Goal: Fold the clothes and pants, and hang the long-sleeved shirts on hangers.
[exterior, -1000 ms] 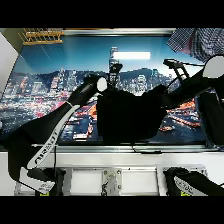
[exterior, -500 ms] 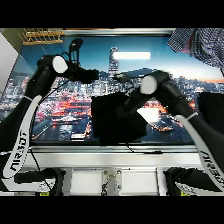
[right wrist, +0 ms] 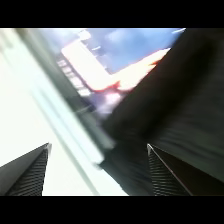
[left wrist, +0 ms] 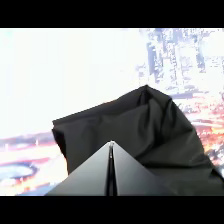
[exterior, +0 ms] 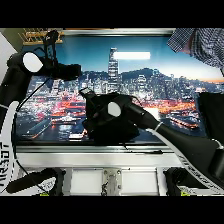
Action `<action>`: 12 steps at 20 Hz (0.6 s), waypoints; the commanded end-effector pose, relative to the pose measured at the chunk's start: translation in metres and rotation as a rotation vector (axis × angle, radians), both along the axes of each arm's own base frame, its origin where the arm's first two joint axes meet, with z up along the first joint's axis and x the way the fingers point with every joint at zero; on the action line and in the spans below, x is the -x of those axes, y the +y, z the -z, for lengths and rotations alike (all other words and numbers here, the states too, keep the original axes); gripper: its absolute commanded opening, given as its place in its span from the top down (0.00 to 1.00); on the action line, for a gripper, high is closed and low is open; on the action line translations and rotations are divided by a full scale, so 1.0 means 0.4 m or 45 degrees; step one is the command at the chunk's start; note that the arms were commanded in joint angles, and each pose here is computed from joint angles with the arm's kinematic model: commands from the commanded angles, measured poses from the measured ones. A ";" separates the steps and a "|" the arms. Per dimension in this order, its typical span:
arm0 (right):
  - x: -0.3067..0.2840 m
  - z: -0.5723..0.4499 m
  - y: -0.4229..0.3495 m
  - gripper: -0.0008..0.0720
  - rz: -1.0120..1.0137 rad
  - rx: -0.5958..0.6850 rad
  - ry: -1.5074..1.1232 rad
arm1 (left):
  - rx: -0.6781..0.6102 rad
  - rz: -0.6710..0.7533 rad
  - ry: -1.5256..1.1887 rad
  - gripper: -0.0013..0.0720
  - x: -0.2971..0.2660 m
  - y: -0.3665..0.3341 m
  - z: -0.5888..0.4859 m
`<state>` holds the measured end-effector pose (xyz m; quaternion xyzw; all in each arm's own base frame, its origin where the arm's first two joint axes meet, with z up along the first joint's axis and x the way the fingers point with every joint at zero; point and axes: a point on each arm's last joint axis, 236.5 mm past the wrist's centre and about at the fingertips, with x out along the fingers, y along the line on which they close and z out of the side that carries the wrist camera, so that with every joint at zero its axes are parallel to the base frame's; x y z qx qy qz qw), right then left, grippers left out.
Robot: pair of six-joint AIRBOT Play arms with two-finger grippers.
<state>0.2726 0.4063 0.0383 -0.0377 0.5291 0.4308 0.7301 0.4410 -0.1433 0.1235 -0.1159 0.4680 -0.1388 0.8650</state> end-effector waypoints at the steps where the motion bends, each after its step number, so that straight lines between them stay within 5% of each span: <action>1: -0.090 0.000 -0.212 0.12 0.164 0.066 -0.045 | -0.005 -0.004 0.045 0.98 0.075 0.008 0.065; 5: -0.137 0.103 -0.536 0.10 0.525 0.120 0.153 | -0.030 0.059 0.152 0.98 0.195 -0.024 0.178; 6: -0.141 0.122 -0.580 0.01 0.591 0.066 0.233 | -0.033 0.077 0.162 0.98 0.218 -0.036 0.196; 12: -0.177 0.221 -0.588 0.01 0.640 -0.245 0.528 | -0.039 0.149 0.205 0.98 0.282 -0.084 0.245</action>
